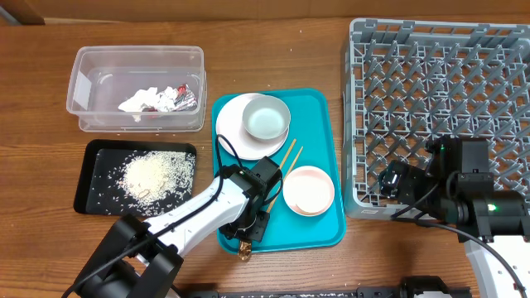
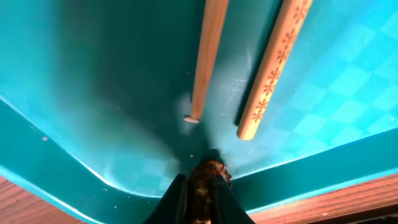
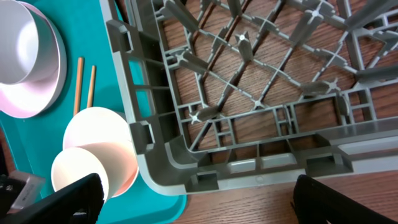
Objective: Sort waste into correct bins and load items into the dishwasher
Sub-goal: 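Grasp the brown food scrap on the teal tray with the left gripper, then drop the food scrap onto the black tray with the left gripper, then grasp the paper cup from the pink bowl with the left gripper, then hand the paper cup from the left gripper to the right gripper, then lower the paper cup into the dish rack with the right gripper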
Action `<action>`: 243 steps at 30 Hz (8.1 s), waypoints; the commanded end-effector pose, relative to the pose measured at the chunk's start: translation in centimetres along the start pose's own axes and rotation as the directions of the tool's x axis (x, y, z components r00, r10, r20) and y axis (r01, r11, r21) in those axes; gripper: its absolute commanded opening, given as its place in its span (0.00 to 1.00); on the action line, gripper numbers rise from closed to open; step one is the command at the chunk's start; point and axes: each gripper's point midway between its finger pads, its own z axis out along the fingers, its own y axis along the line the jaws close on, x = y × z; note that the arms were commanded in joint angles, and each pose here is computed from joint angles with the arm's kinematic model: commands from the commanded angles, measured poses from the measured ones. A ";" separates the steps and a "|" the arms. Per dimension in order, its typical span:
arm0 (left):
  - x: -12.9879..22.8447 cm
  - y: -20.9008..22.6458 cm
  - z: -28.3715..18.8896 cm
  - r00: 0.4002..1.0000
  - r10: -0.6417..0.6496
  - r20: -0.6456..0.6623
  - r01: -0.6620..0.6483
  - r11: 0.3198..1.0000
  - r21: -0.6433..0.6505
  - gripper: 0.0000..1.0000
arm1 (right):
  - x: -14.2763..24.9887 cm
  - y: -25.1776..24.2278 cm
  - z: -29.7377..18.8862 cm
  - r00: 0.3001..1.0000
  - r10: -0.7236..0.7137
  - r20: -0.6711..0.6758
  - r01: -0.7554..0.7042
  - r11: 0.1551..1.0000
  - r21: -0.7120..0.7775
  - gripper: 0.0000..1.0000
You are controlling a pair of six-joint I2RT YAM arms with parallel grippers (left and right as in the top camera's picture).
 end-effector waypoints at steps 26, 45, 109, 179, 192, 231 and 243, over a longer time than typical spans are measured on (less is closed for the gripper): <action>-3.6 32.9 -10.5 0.296 -0.874 0.387 0.912 0.378 0.157 0.04 | -0.5 0.4 -0.6 1.000 -0.010 0.020 0.010 1.000 -0.014 1.00; -3.3 33.9 -5.3 0.366 -0.889 0.273 0.924 0.382 0.006 0.54 | -0.4 0.4 -0.6 1.000 -0.009 0.016 0.009 1.000 -0.012 1.00; -13.3 -9.3 -9.2 0.909 0.268 0.319 -0.328 0.933 0.150 0.91 | -2.1 -2.8 -2.5 0.982 0.137 0.133 -0.159 0.973 0.170 1.00; -15.3 -11.1 -30.8 0.881 0.032 0.473 -0.469 0.198 0.861 0.04 | -6.0 19.2 -9.9 0.789 -0.346 0.507 0.589 0.192 -0.785 0.84; -15.3 -11.1 -30.8 0.880 0.032 0.473 -0.470 0.198 0.860 0.05 | -5.9 19.2 -9.8 0.798 -0.346 0.493 0.576 0.202 -0.792 0.63; 2.3 21.9 -23.7 0.505 -0.724 0.470 0.825 0.564 -0.017 0.74 | -16.1 -15.2 -8.4 0.852 0.456 0.256 -0.512 0.829 0.226 0.54; 2.0 22.0 -19.8 0.533 -0.735 0.419 0.823 0.565 -0.058 1.00 | -16.4 -22.2 -5.8 0.749 0.598 0.286 -0.663 0.681 0.311 0.53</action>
